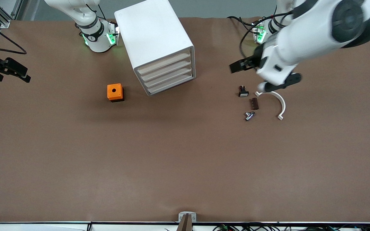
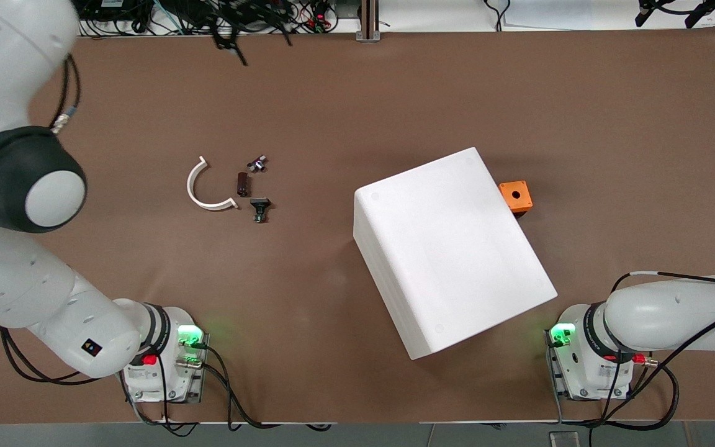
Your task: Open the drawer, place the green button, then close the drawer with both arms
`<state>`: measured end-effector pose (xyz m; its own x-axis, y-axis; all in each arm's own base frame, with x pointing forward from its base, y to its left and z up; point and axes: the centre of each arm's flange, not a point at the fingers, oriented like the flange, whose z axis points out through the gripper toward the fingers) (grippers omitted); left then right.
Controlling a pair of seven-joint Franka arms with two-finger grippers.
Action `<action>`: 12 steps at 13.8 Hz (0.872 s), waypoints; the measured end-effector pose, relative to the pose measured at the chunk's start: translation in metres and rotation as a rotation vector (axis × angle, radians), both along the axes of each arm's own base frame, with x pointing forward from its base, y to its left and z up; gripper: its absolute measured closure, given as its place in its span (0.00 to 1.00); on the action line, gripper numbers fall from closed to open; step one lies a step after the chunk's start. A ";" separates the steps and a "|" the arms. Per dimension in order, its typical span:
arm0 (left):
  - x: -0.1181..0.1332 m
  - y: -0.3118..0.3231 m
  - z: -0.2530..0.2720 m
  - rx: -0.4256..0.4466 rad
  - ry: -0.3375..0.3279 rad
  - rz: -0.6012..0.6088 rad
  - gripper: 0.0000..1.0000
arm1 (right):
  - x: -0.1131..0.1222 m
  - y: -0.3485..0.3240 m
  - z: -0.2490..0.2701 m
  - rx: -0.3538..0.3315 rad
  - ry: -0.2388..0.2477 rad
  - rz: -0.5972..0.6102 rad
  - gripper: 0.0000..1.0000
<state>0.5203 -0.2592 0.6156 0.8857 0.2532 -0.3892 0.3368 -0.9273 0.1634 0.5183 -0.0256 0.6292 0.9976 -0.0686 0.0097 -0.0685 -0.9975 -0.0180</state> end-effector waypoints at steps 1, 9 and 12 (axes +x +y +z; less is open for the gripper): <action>0.000 0.029 0.013 -0.001 -0.013 -0.012 0.00 | 0.000 0.000 0.000 0.000 -0.002 0.001 0.00; -0.006 0.162 0.046 0.093 -0.082 -0.060 0.00 | -0.004 -0.001 0.006 -0.001 -0.007 0.052 0.00; -0.003 0.193 0.040 0.143 -0.085 -0.077 0.00 | -0.005 0.000 0.006 -0.001 -0.001 0.054 0.00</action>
